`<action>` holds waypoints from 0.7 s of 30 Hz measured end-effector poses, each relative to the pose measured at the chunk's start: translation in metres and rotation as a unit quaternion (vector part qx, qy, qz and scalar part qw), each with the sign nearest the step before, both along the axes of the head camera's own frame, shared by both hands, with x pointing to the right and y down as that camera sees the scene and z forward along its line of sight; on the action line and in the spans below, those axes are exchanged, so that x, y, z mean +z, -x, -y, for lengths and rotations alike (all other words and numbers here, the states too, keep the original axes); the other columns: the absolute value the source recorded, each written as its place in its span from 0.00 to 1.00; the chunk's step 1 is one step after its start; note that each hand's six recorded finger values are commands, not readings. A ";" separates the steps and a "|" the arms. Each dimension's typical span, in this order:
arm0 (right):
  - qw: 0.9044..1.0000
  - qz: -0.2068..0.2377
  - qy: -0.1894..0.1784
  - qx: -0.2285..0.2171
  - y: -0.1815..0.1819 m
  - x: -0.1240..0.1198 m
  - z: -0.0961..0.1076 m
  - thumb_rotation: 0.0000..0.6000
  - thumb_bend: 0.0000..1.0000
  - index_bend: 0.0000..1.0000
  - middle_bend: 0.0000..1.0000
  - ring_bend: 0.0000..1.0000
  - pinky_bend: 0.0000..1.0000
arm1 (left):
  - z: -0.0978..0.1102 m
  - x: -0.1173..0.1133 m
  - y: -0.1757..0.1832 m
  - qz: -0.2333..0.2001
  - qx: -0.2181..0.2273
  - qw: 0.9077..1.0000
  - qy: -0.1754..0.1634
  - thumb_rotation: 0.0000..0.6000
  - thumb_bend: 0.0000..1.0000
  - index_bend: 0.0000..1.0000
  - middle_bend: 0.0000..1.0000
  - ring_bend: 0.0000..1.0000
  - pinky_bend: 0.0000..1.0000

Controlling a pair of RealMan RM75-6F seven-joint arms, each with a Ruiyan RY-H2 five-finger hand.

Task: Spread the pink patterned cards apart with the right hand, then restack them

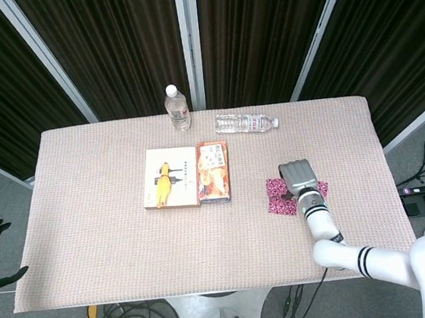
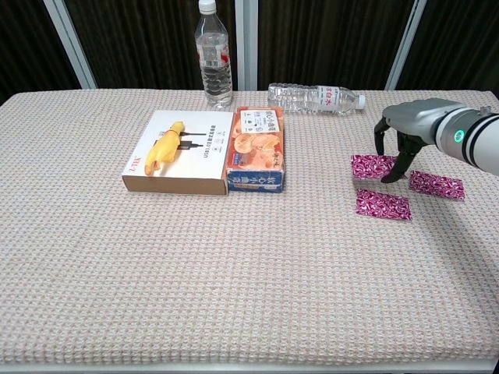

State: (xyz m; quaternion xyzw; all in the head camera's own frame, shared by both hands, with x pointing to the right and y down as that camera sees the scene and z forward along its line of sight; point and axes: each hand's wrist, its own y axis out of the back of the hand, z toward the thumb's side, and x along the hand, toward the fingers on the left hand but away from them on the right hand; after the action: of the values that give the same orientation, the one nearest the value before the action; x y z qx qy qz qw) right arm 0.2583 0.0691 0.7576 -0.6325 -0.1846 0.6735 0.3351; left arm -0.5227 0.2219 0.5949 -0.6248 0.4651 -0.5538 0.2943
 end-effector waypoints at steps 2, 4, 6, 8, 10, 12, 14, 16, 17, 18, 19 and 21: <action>1.000 0.001 0.000 0.003 -0.001 -0.005 -0.006 0.85 0.06 0.45 1.00 1.00 1.00 | 0.000 0.001 -0.001 -0.002 0.002 1.000 0.000 1.00 0.04 0.21 0.22 0.09 0.27; 1.000 0.001 -0.002 0.007 -0.004 -0.009 -0.011 0.85 0.06 0.45 1.00 1.00 1.00 | 0.001 0.001 -0.002 -0.004 0.004 1.000 0.000 1.00 0.04 0.21 0.22 0.09 0.27; 1.000 0.000 -0.004 0.013 -0.007 -0.013 -0.018 0.86 0.06 0.45 1.00 1.00 1.00 | 0.001 0.001 -0.003 -0.005 0.006 1.000 -0.001 1.00 0.04 0.21 0.22 0.09 0.27; 1.000 -0.001 -0.005 0.020 -0.010 -0.015 -0.024 0.86 0.06 0.45 1.00 1.00 1.00 | 0.000 0.000 -0.003 -0.005 0.006 1.000 -0.002 1.00 0.04 0.21 0.22 0.09 0.27; 1.000 -0.002 -0.005 0.027 -0.013 -0.016 -0.029 0.86 0.06 0.45 1.00 1.00 1.00 | 0.000 -0.001 -0.003 -0.006 0.005 1.000 -0.002 1.00 0.04 0.21 0.22 0.09 0.27; 0.999 -0.002 0.000 0.034 -0.015 -0.015 -0.038 0.85 0.06 0.45 1.00 1.00 1.00 | -0.001 -0.001 -0.002 -0.007 0.005 1.000 -0.001 1.00 0.04 0.21 0.22 0.09 0.27; 0.999 -0.002 0.007 0.037 -0.016 -0.012 -0.046 0.86 0.06 0.45 1.00 1.00 1.00 | -0.001 0.000 -0.003 -0.008 0.007 1.000 -0.001 1.00 0.04 0.21 0.22 0.09 0.27; 0.999 -0.003 0.009 0.037 -0.016 -0.010 -0.050 0.85 0.06 0.45 1.00 1.00 1.00 | 0.000 0.000 -0.004 -0.008 0.009 1.000 -0.002 1.00 0.04 0.21 0.22 0.09 0.27; 0.999 -0.003 0.010 0.037 -0.016 -0.009 -0.051 0.85 0.06 0.45 1.00 1.00 1.00 | 0.000 0.000 -0.005 -0.008 0.009 1.000 -0.002 1.00 0.04 0.21 0.22 0.09 0.27; 0.999 -0.003 0.011 0.037 -0.016 -0.008 -0.052 0.85 0.06 0.45 1.00 1.00 1.00 | -0.001 -0.001 -0.004 -0.008 0.009 1.000 -0.002 1.00 0.04 0.21 0.22 0.09 0.27; 0.999 -0.003 0.011 0.037 -0.015 -0.007 -0.052 0.85 0.06 0.45 1.00 1.00 1.00 | -0.001 -0.001 -0.004 -0.008 0.008 1.000 -0.002 1.00 0.04 0.21 0.22 0.09 0.27; 0.999 -0.002 0.011 0.036 -0.014 -0.005 -0.052 0.85 0.06 0.45 1.00 1.00 1.00 | -0.001 -0.001 -0.002 -0.007 0.006 1.000 -0.002 1.00 0.04 0.21 0.22 0.09 0.27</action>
State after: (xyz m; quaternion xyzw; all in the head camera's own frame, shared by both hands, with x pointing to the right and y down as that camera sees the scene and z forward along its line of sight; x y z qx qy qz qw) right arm 0.2724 0.1216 0.7525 -0.6275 -0.1990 0.6885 0.3043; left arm -0.5203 0.2229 0.5937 -0.6309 0.4647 -0.5466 0.2955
